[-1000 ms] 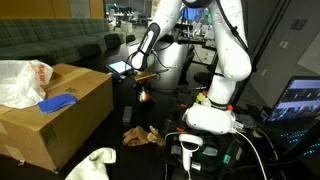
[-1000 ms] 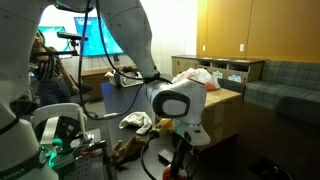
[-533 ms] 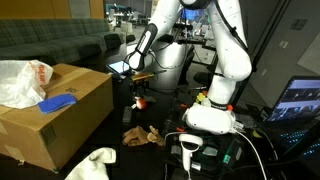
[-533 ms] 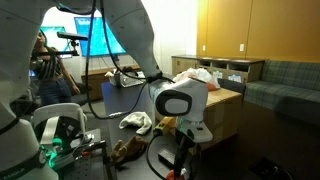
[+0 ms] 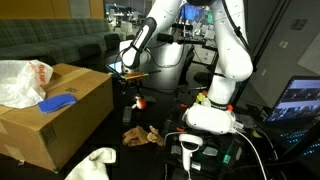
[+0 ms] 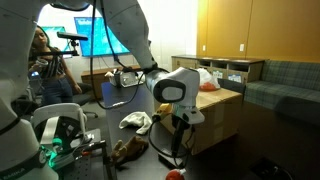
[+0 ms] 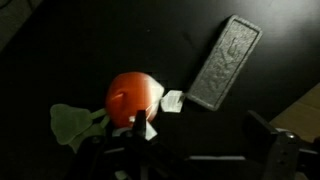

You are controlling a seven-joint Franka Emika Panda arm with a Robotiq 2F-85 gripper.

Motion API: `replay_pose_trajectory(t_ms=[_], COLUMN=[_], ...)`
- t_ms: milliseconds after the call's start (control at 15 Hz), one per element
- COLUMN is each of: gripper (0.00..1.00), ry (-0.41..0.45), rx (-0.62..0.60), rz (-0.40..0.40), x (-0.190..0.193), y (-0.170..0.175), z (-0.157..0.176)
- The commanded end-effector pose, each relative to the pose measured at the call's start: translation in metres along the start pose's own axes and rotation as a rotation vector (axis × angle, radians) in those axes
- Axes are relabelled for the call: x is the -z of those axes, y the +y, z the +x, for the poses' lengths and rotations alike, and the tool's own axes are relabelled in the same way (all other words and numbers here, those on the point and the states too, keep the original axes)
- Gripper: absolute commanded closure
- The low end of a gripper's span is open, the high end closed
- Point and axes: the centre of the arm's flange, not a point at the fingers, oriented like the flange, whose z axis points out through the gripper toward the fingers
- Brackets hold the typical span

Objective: Remove the orange plush toy from the box and replace it with the gray duster, remove the blue object from the box and replace it with the brown toy and remove the plastic bag from the box and replace it with the white towel

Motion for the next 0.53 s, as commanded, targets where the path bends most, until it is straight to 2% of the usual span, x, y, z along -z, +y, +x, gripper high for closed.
replay_pose_trajectory(t_ms=[0,267,467], gripper=[0.00,0.00,0.00], ry=[-0.048,-0.133,-0.196], rx=[0.009,-0.038,-0.081], rz=[0.067,0.138,0.159], x=[0.002,-0.022,-0.044], y=[-0.031,-0.061,-0.069], z=[-0.021,-0.054,-0.070])
